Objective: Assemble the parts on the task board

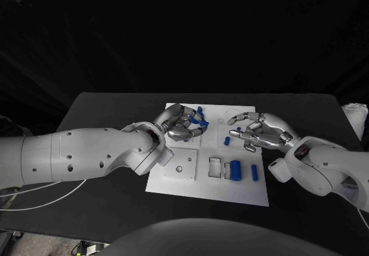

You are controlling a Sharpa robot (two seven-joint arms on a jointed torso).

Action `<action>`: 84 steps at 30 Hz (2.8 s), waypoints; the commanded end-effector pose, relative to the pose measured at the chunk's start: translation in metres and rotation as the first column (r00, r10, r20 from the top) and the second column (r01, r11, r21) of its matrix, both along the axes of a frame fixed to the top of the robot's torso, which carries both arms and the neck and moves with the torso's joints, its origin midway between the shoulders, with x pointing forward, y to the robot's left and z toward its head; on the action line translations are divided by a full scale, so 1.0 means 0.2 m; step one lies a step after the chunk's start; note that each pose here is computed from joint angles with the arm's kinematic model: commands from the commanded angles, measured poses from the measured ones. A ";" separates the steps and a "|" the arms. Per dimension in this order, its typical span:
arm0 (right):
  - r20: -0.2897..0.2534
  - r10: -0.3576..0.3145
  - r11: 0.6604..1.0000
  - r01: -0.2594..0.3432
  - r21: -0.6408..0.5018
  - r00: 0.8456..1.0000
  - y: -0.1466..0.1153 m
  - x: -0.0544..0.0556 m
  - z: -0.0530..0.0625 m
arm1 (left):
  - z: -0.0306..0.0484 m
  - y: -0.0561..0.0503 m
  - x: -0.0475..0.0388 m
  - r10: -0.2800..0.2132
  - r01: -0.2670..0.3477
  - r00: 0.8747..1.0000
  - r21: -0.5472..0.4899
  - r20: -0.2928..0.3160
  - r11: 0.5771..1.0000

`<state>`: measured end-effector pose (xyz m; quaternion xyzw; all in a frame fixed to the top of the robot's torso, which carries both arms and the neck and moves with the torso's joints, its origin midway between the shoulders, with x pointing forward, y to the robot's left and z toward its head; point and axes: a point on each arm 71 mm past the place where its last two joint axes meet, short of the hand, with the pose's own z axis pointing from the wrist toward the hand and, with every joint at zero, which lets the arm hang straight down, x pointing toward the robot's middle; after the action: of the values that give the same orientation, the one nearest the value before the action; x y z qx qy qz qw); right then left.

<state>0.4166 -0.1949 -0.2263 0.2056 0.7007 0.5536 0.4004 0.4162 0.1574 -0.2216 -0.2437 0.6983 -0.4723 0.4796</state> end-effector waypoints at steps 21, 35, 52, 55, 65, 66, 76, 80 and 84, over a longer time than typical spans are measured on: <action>-0.015 0.000 0.999 0.001 0.040 1.000 0.11 0.02 0.00 | -0.018 -0.11 -0.022 -0.035 0.029 0.998 -0.103 -0.053 0.994; -0.043 0.027 0.999 -0.025 0.034 0.999 0.14 0.02 -0.02 | -0.022 -0.13 -0.024 -0.046 0.041 0.997 -0.096 -0.055 0.995; -0.067 0.029 0.999 -0.027 0.043 0.997 0.16 0.02 -0.03 | -0.031 -0.15 -0.026 -0.064 0.059 0.996 -0.078 -0.066 0.995; -0.070 0.029 0.999 -0.026 0.042 0.997 0.16 0.03 -0.03 | -0.032 -0.15 -0.027 -0.065 0.060 0.996 -0.078 -0.066 0.995; -0.077 0.032 0.999 -0.029 0.042 0.997 0.16 0.02 -0.04 | -0.029 -0.16 -0.032 -0.072 0.068 0.996 -0.078 -0.055 0.995; -0.077 0.032 0.999 -0.029 0.042 0.997 0.16 0.02 -0.04 | -0.029 -0.16 -0.032 -0.072 0.068 0.996 -0.078 -0.055 0.995; -0.079 0.029 0.999 -0.026 0.038 0.996 0.16 0.02 -0.04 | -0.029 -0.17 -0.034 -0.077 0.072 0.996 -0.081 -0.051 0.994; -0.080 0.027 0.999 -0.024 0.037 0.996 0.16 0.02 -0.05 | -0.028 -0.17 -0.033 -0.080 0.076 0.996 -0.083 -0.045 0.994; -0.083 0.026 0.999 -0.023 0.036 0.996 0.16 0.03 -0.05 | -0.025 -0.16 -0.032 -0.090 0.088 0.996 -0.071 -0.024 0.994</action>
<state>0.4235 -0.1651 -0.2331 0.2290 0.7030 0.5616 0.3713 0.4118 0.1309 -0.2313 -0.2609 0.7034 -0.4953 0.4381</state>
